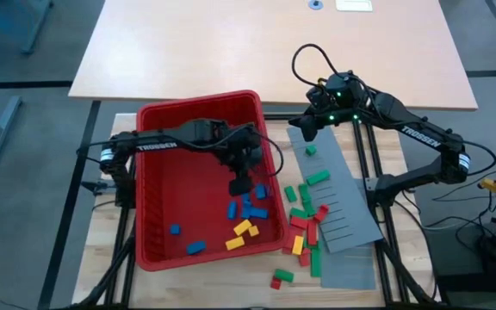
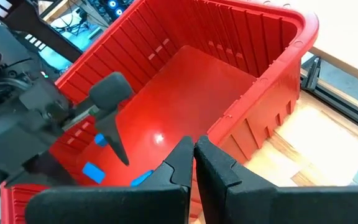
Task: Sort blocks
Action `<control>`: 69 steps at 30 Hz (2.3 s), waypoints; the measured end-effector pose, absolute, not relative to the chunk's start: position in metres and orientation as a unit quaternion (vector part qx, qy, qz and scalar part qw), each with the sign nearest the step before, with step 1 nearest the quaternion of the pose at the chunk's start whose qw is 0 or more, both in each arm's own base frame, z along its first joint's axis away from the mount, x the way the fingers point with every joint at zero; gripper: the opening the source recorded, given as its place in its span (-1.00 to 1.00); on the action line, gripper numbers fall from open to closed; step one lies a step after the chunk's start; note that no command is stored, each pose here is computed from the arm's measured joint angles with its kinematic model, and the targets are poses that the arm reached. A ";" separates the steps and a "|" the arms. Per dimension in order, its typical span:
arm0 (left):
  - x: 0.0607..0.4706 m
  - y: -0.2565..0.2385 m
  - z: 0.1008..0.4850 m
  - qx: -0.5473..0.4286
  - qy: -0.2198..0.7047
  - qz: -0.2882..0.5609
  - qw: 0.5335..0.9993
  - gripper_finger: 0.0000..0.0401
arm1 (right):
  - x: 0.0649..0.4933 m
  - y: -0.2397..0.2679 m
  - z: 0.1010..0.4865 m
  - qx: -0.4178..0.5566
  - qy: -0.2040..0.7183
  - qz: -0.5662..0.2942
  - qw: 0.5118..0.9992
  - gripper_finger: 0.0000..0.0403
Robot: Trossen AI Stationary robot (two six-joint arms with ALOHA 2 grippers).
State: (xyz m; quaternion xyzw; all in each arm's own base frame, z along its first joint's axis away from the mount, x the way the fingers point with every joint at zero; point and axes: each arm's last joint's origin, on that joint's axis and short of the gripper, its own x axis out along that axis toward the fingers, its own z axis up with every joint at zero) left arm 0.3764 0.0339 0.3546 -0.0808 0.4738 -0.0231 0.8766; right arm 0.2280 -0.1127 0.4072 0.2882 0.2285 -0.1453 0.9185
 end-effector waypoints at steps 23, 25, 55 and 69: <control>0.341 0.030 0.219 -0.360 0.569 0.191 0.714 0.56 | 0.228 -0.113 0.407 0.280 0.230 -0.143 0.921 -1.00; 0.340 0.030 0.212 -0.370 0.564 0.197 0.711 0.56 | 0.228 -0.113 0.407 0.280 0.231 -0.143 0.921 -1.00; 0.331 0.018 0.173 -0.445 0.567 0.169 0.672 0.56 | 0.228 -0.113 0.407 0.285 0.229 -0.145 0.919 -1.00; 0.341 0.013 0.145 -0.455 0.588 0.160 0.649 0.56 | 0.228 -0.113 0.407 0.288 0.227 -0.145 0.919 -1.00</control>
